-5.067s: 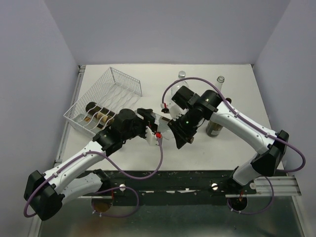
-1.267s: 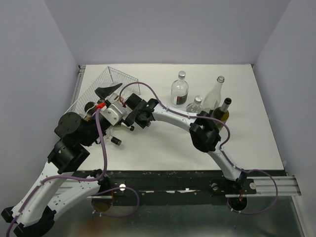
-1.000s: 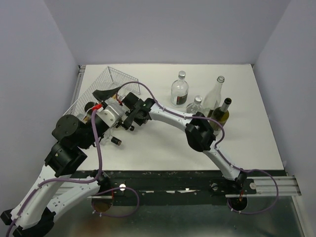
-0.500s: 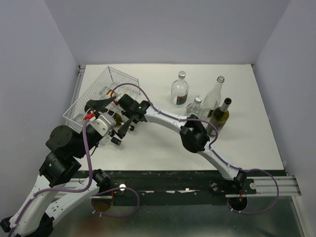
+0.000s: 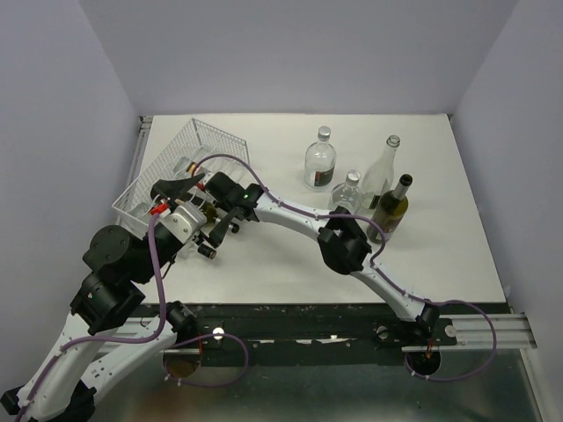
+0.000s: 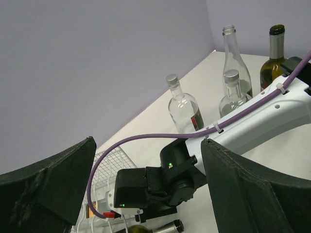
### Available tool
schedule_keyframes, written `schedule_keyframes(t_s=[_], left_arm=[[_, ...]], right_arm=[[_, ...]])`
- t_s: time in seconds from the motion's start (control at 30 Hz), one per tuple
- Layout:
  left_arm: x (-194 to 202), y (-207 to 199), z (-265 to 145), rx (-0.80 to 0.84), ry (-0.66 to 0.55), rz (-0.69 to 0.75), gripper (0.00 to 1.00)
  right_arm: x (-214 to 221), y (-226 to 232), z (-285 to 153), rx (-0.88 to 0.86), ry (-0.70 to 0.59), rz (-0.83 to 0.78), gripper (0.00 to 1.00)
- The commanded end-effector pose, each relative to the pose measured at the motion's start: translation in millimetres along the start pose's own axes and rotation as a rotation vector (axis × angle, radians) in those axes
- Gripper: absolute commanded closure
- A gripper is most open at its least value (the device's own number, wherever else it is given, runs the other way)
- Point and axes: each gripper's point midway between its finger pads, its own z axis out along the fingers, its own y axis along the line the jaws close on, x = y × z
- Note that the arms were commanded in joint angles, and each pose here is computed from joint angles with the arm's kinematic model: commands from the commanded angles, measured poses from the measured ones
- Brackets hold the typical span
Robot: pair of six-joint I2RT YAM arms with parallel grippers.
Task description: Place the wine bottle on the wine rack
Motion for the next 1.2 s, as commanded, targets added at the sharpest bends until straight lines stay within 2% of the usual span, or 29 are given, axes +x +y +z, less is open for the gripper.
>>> schedule_keyframes(t_s=[0.0,0.43,0.7,0.8,0.9,1.07,1.17], left_arm=[[6,3,-2,-0.021,0.022,0.003,0.01],[5,3,1,-0.018,0.021,0.009,0.01],[-1,5,2,-0.026,0.001,0.003,0.01],[-3,5,3,-0.024,-0.009,-0.002,0.01],[-7,5,3,-0.024,-0.027,-0.007,0.01],[-10,4,3,-0.023,-0.042,-0.025,0.01],[-8,4,3,-0.025,-0.039,-0.027,0.01]], right_arm=[[-71,-7,-15,0.051,-0.244,0.115,0.55],[-56,0,-26,0.003,-0.201,0.149,0.39],[-54,-15,-73,-0.024,-0.216,0.196,0.28],[-57,-15,-92,-0.059,-0.237,0.197,0.17],[-61,-17,-113,-0.091,-0.259,0.209,0.13],[-53,-21,-130,-0.103,-0.225,0.249,0.12],[-36,-18,-128,-0.098,-0.156,0.298,0.24]])
